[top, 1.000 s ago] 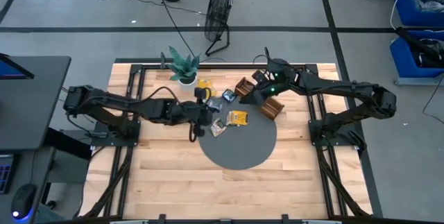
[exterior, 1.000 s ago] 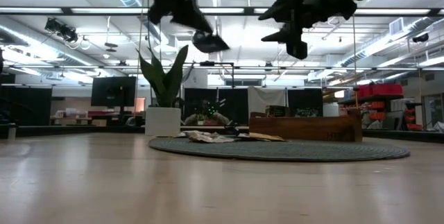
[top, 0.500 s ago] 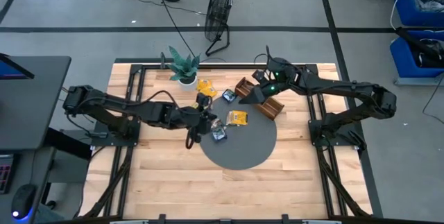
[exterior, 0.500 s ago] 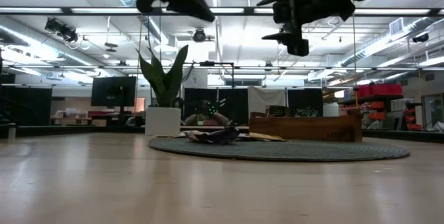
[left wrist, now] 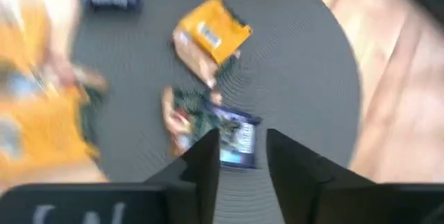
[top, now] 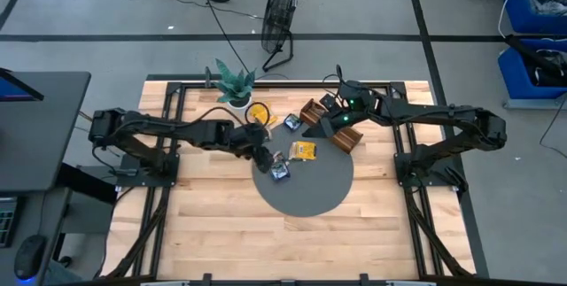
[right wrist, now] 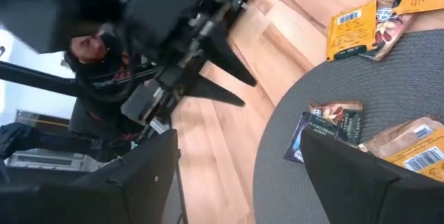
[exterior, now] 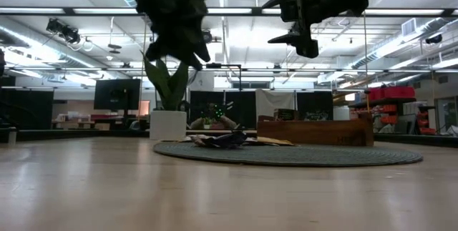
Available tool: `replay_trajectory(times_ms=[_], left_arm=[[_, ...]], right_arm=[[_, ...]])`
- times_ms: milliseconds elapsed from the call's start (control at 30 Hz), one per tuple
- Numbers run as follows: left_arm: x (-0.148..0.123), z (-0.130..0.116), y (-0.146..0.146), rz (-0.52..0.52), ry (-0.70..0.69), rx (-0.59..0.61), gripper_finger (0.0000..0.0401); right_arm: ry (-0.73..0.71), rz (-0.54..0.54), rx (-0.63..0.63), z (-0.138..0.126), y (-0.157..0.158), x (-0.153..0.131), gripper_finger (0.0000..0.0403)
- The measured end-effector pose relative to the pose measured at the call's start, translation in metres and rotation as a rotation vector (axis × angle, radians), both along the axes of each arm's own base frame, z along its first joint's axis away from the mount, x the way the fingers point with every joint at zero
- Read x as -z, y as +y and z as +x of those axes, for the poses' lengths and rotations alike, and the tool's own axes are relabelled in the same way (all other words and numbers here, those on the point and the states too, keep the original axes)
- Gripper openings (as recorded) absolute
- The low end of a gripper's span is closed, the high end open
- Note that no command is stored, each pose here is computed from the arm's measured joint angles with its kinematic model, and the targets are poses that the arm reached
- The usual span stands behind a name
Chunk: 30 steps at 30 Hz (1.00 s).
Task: Pick & Place Tea
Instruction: Put the black tea bag into the middle section of the wooden organizer
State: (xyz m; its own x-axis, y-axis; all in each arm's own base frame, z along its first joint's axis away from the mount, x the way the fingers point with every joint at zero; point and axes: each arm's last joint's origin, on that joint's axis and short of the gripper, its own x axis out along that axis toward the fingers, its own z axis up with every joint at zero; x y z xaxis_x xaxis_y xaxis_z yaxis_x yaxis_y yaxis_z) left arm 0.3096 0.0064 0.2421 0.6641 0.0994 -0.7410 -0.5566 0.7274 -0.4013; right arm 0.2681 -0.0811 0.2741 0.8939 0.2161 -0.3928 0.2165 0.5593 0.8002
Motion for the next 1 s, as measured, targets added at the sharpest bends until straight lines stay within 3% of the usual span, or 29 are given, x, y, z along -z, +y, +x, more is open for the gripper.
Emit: replay_trajectory(times_ms=[167,333,533,833,1000], left_arm=[[0.021,0.006,-0.007,-0.122,0.075,-0.136,0.0185],[0.041,0.01,-0.025,-0.063,0.138,-0.221,0.0213],[0.055,0.013,-0.04,-0.109,0.128,-0.397,0.0211],[0.079,0.034,-0.046,-0.225,0.041,-0.498,0.0209],[0.093,0.034,-0.048,-0.245,0.078,-0.558,0.0209]], right_arm=[[-0.002,-0.016,-0.006,0.0,0.0,0.0,0.0308],[0.0,-0.038,-0.019,0.0,0.0,0.001,0.0308],[0.027,-0.059,-0.035,-0.002,0.001,0.004,0.0308],[0.033,-0.091,-0.055,-0.003,0.001,0.005,0.0308],[0.046,-0.092,-0.063,-0.003,0.002,0.007,0.0308]])
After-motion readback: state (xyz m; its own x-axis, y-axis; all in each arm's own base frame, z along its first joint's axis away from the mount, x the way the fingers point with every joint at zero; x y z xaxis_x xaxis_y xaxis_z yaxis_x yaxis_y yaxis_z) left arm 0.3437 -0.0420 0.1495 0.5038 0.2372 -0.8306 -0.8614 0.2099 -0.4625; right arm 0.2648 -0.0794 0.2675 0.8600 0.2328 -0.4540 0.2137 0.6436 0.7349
